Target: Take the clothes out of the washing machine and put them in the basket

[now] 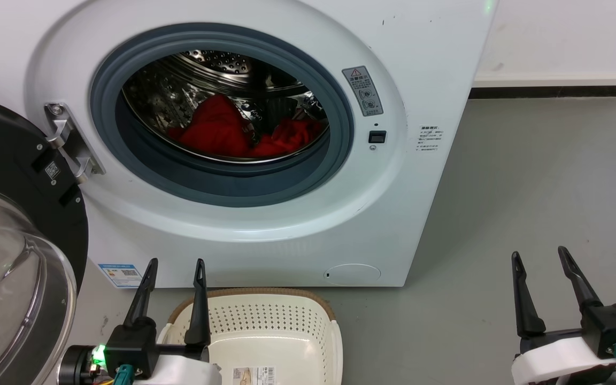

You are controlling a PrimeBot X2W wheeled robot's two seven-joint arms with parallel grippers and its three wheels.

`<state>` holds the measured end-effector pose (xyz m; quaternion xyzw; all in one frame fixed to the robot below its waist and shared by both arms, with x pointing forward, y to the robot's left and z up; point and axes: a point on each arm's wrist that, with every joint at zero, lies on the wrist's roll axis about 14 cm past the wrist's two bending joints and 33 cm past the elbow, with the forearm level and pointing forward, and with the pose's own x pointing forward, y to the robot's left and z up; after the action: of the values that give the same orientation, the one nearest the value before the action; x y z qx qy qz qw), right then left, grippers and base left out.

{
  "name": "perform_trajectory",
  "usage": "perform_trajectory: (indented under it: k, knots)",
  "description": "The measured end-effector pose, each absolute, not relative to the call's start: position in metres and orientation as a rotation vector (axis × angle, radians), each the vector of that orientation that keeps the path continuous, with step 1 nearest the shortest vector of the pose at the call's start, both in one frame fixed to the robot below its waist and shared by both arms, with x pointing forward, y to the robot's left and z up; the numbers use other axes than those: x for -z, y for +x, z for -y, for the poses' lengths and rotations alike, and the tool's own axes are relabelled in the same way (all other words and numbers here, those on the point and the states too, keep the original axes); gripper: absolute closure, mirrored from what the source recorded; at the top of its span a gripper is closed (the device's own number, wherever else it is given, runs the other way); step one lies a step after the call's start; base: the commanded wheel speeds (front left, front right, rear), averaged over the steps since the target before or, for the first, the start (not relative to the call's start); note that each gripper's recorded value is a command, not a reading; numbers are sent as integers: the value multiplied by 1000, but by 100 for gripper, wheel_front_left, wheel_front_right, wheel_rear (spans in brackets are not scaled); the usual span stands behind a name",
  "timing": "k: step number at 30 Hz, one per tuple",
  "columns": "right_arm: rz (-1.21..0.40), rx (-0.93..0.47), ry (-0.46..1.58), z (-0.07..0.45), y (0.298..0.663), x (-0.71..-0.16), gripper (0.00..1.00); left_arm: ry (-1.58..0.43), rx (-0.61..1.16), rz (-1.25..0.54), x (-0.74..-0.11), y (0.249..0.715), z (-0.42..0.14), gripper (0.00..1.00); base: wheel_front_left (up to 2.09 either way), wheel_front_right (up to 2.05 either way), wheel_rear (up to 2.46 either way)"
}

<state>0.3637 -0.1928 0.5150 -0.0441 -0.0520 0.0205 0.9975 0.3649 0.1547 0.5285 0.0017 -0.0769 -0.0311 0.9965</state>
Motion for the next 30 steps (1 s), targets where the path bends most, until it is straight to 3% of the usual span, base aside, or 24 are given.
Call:
perform_trajectory:
  k: [17, 23, 30]
  knots:
    - [84, -31, -84, 196, 365, -509, 0, 2, 84, 131, -521, 369, -151, 0, 0, 0, 0]
    - [54, -3, -77, 206, 373, -499, 0, 44, 136, 33, -488, 377, -143, 0, 0, 0, 0]
    - [18, 62, -67, 228, 394, -484, 0, 121, 198, -4, -464, 435, -141, 0, 0, 0, 0]
